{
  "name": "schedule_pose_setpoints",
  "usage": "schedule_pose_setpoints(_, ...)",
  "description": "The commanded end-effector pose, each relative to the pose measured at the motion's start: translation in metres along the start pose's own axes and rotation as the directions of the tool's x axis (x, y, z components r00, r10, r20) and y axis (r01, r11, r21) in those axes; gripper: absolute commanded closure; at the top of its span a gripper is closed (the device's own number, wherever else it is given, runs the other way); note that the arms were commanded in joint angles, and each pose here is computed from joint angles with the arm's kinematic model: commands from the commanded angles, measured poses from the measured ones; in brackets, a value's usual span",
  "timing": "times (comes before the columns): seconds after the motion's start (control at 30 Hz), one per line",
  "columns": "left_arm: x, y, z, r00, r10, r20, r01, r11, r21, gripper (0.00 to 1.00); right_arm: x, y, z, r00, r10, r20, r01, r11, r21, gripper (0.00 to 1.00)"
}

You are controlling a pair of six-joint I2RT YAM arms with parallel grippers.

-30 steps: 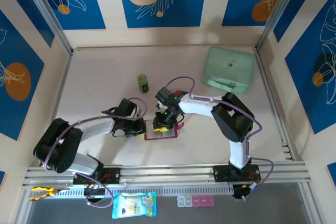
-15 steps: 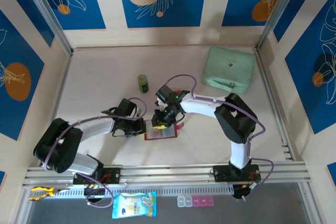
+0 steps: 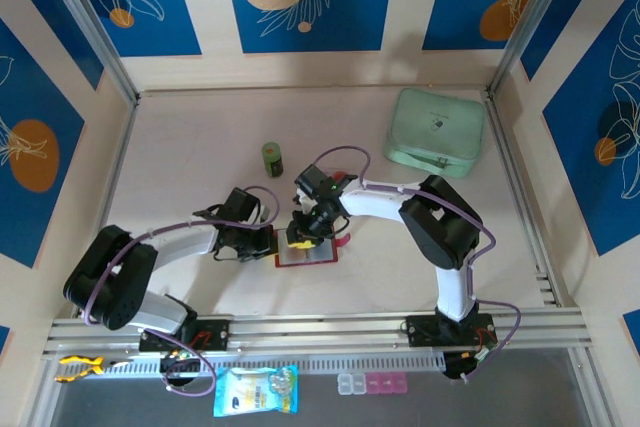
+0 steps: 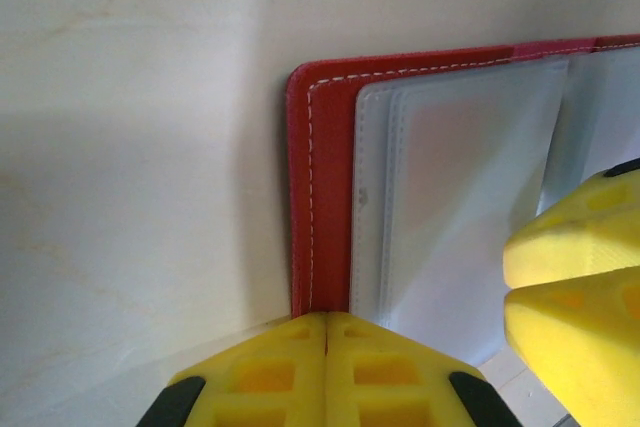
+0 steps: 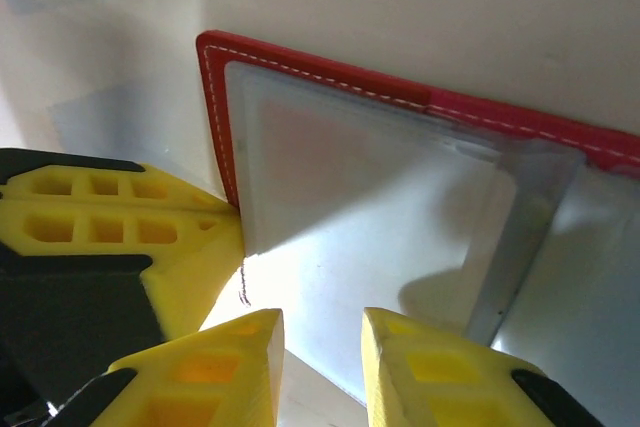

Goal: Take the credit cards out of the card holder

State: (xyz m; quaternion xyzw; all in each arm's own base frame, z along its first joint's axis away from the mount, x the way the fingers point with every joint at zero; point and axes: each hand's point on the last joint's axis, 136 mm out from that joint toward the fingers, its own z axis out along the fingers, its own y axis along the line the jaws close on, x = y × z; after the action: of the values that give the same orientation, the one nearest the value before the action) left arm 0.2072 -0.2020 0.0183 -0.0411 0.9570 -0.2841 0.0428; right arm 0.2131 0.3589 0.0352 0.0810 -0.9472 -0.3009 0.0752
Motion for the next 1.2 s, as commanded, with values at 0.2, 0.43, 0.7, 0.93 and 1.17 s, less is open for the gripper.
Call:
schedule_pose_setpoints(0.2, 0.008, 0.017, 0.000, 0.999, -0.020, -0.025, 0.019, 0.999, -0.045, 1.00, 0.008, -0.027, -0.010, 0.999, 0.054, -0.006, -0.054, 0.997, 0.054, 0.73)
schedule_pose_setpoints(0.43, 0.006, 0.016, -0.002, 1.000, -0.018, -0.019, 0.017, 0.999, -0.044, 1.00, 0.009, -0.033, -0.010, 0.998, 0.059, -0.010, -0.059, 0.998, 0.033, 0.73)
schedule_pose_setpoints(0.7, -0.008, -0.004, -0.018, 1.000, -0.001, 0.025, 0.002, 1.000, -0.012, 1.00, 0.011, -0.038, -0.006, 0.998, 0.060, -0.026, -0.060, 0.998, 0.001, 0.73)
schedule_pose_setpoints(0.93, -0.016, -0.032, -0.029, 0.999, -0.015, 0.047, 0.010, 0.996, 0.093, 0.95, 0.013, -0.045, -0.002, 0.996, 0.079, -0.030, -0.080, 0.996, -0.028, 0.74)
schedule_pose_setpoints(1.17, -0.019, -0.050, -0.023, 0.999, -0.022, 0.040, 0.016, 0.989, 0.145, 0.77, 0.012, -0.048, 0.001, 0.996, 0.087, -0.031, -0.089, 0.993, -0.073, 0.75)
